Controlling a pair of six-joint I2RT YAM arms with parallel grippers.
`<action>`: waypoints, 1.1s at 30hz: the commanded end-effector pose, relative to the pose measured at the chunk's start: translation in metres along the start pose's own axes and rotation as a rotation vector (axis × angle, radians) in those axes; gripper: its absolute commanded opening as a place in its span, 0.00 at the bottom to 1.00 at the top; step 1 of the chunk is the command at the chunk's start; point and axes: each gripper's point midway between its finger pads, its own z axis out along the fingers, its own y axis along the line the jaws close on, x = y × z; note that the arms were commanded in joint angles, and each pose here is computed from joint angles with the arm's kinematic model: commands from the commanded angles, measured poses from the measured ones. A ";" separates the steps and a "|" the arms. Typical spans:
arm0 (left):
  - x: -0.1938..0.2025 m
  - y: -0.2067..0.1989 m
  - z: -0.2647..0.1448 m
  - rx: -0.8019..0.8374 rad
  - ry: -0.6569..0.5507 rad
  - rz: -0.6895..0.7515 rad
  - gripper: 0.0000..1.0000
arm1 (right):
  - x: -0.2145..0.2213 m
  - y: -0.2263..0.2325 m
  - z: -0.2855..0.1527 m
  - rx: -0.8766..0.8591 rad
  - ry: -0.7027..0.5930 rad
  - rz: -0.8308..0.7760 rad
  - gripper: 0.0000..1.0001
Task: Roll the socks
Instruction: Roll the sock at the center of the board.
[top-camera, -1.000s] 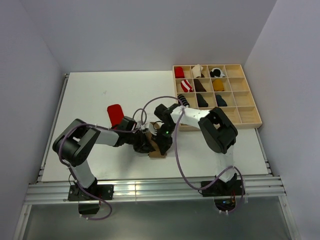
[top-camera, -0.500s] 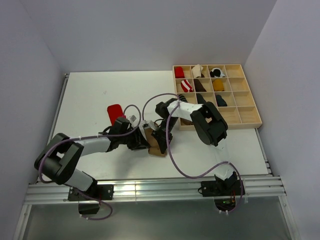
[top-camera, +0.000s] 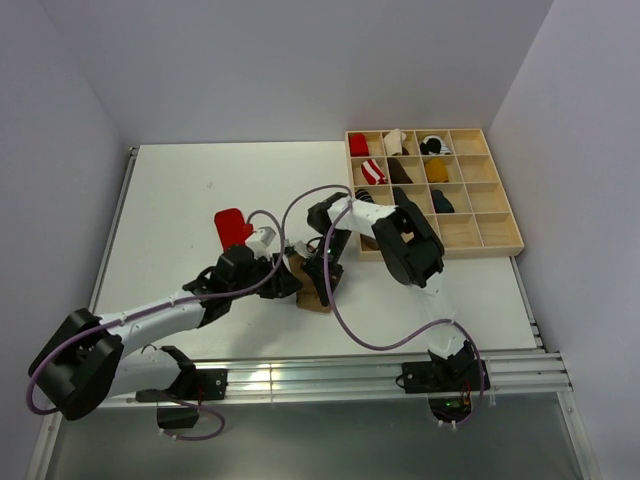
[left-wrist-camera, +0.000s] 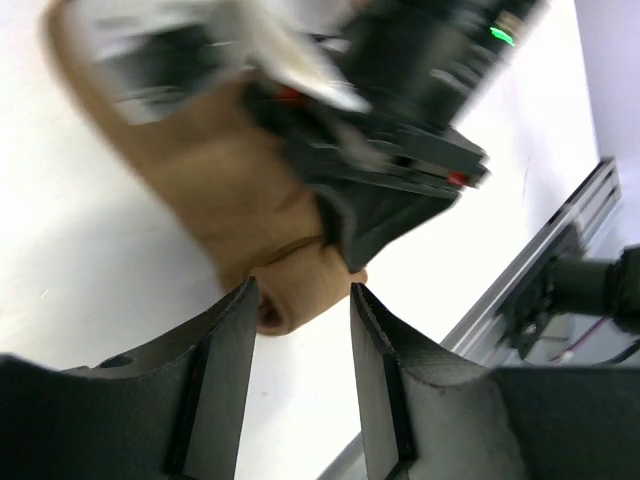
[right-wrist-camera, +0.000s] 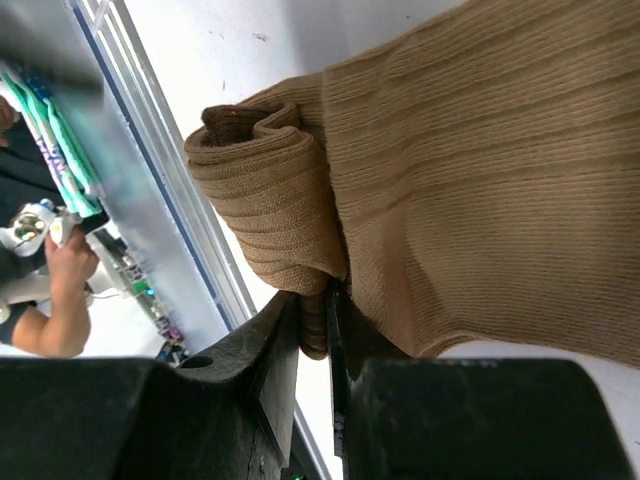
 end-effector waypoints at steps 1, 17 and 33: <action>-0.021 -0.027 0.009 0.039 -0.086 0.174 0.47 | -0.004 -0.012 -0.001 0.034 0.020 0.015 0.21; 0.012 -0.030 0.042 0.095 0.019 0.285 0.51 | -0.009 -0.021 0.001 0.033 0.031 0.046 0.20; 0.058 -0.015 0.037 0.106 0.093 0.195 0.43 | -0.017 -0.027 -0.002 0.045 0.000 0.090 0.20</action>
